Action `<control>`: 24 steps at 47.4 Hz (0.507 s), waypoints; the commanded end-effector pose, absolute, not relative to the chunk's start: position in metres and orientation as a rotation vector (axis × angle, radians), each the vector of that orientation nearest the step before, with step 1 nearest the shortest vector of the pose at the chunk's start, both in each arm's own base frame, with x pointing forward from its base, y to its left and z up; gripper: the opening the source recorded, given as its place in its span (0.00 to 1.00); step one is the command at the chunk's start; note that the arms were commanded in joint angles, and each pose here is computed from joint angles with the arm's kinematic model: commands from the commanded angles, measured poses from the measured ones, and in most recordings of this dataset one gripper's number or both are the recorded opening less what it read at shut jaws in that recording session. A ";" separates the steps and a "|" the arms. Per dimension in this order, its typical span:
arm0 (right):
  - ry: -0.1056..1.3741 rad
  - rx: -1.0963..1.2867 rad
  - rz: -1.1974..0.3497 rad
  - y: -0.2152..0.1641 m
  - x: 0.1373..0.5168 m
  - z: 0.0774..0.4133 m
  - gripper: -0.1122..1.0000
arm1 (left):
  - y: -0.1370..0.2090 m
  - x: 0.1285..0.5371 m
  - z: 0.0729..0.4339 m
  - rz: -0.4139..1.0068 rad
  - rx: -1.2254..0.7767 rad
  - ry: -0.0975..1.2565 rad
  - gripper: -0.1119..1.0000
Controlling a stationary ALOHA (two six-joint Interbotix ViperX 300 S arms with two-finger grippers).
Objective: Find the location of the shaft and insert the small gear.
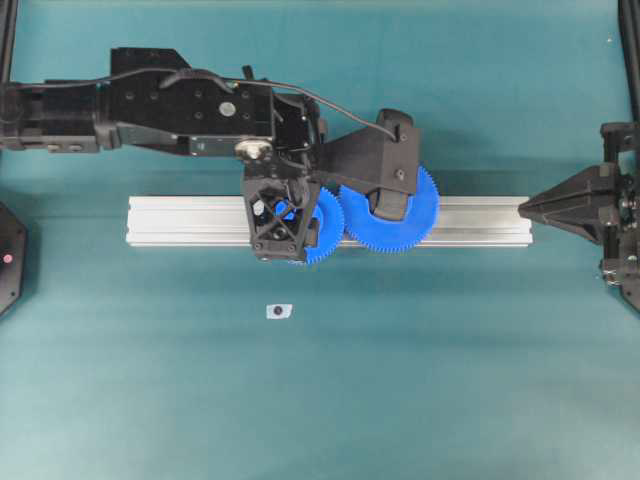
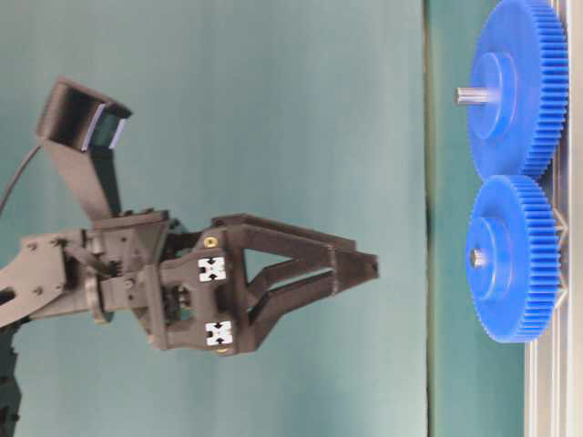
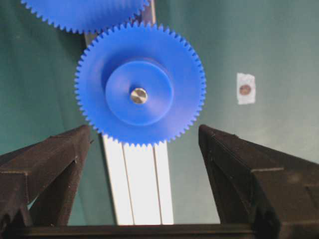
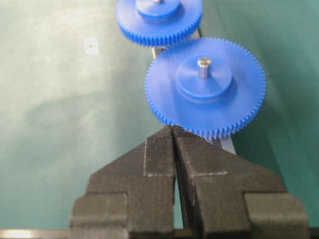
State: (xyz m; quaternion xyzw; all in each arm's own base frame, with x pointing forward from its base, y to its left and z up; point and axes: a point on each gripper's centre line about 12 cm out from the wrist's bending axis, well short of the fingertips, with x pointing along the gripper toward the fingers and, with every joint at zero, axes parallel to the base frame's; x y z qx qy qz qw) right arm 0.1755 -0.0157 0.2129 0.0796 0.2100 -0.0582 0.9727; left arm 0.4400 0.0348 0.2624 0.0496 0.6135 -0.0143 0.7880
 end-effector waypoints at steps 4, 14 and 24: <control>0.411 0.173 -0.122 -0.016 0.178 0.217 0.13 | 0.034 0.438 0.290 -0.024 0.114 1.250 0.85; 0.411 0.173 -0.122 -0.016 0.178 0.217 0.13 | 0.034 0.439 0.292 -0.022 0.111 1.246 0.85; 0.411 0.171 -0.122 -0.017 0.178 0.217 0.13 | 0.034 0.439 0.293 -0.023 0.114 1.243 0.85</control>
